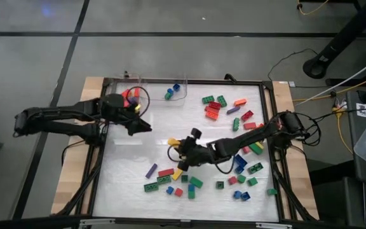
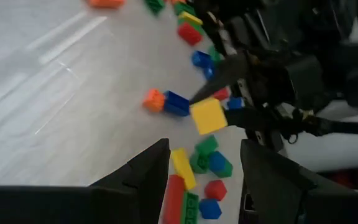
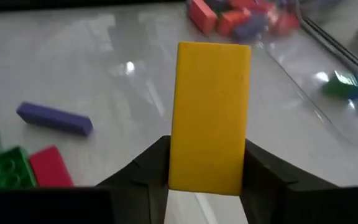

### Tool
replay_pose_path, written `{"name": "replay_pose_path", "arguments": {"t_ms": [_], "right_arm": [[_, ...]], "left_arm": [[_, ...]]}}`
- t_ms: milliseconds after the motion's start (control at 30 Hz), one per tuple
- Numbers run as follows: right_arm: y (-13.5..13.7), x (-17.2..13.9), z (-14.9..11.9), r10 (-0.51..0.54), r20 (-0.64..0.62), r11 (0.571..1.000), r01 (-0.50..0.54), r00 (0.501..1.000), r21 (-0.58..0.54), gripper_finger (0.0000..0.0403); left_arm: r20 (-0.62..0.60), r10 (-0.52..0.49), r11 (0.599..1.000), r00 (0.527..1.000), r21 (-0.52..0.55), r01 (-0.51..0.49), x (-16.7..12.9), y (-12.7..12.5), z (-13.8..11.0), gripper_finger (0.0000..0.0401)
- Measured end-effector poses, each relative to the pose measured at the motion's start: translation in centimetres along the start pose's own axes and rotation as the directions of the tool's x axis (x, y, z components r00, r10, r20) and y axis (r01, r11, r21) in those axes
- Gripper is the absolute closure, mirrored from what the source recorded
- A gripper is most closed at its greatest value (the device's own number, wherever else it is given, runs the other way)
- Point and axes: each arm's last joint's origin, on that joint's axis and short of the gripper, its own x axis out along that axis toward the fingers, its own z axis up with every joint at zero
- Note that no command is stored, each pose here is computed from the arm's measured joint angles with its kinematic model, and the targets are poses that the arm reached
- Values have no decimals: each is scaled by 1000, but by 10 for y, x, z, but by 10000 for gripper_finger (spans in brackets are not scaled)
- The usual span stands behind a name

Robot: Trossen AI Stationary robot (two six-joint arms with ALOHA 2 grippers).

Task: Sort blocks by size
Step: Put the large yellow block into the left transparent bin

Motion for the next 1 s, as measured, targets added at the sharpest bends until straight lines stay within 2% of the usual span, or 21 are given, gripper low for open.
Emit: {"name": "replay_pose_path", "arguments": {"t_ms": [233,467,733,1000], "right_arm": [[-15,12,17,74,77,997,-71,994,-39,265],[-25,19,22,112,88,993,-108,990,-49,251],[-27,20,22,112,84,990,-104,990,-99,263],[-27,20,22,111,81,989,-103,990,-102,254]], "left_arm": [[-14,17,1000,1000,3,-17,25,-7,-5,215],[-25,-3,998,1000,-56,1,52,-8,-5,215],[-42,0,992,999,-124,-5,71,-5,-5,215],[-70,25,984,997,-174,-37,82,0,-8,215]]}}
